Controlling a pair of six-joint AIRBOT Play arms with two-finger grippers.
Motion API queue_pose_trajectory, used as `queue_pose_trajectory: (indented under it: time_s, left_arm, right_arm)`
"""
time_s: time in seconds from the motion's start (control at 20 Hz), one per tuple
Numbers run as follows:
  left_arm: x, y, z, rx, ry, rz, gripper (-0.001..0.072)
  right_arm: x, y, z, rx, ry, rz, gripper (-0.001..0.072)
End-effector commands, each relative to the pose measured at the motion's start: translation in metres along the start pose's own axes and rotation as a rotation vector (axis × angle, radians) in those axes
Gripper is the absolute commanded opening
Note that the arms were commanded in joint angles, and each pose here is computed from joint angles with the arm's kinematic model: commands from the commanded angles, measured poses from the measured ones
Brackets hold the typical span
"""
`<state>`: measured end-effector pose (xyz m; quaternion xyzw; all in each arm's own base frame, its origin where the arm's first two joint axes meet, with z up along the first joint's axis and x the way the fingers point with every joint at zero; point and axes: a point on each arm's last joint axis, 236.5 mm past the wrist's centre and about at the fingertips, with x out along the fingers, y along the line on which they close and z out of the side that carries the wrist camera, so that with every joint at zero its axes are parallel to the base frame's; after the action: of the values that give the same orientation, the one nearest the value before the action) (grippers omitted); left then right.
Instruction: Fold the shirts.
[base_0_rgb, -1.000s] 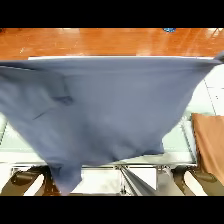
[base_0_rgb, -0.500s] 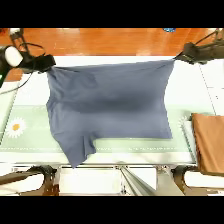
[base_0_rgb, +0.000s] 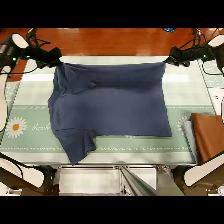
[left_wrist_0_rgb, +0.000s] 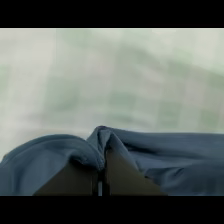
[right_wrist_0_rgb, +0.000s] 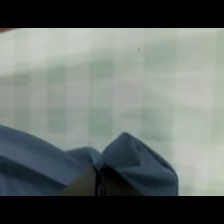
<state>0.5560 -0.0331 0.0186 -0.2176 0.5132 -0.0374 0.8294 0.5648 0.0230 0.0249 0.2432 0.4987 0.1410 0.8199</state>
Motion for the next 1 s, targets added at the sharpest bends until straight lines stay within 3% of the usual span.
queue_pose_trajectory:
  time_s: [0.0, 0.15, 0.45, 0.95]
  left_arm:
    - [-0.032, 0.011, -0.042, 0.125, 0.199, -0.019, 0.0021]
    - [-0.031, 0.018, -0.091, 0.131, 0.362, -0.013, 0.0021]
    - [-0.004, 0.052, -0.188, 0.072, 0.635, 0.009, 0.0021]
    - [-0.012, 0.09, -0.194, -0.019, 0.659, 0.012, 0.0021]
  right_arm:
    - [-0.013, -0.009, -0.037, -0.025, 0.168, -0.005, 0.0025]
    - [-0.02, -0.035, -0.077, -0.003, 0.332, -0.103, 0.0025]
    - [0.005, -0.042, -0.14, 0.048, 0.511, -0.085, 0.0025]
    - [-0.002, -0.075, -0.163, 0.063, 0.59, -0.216, 0.0025]
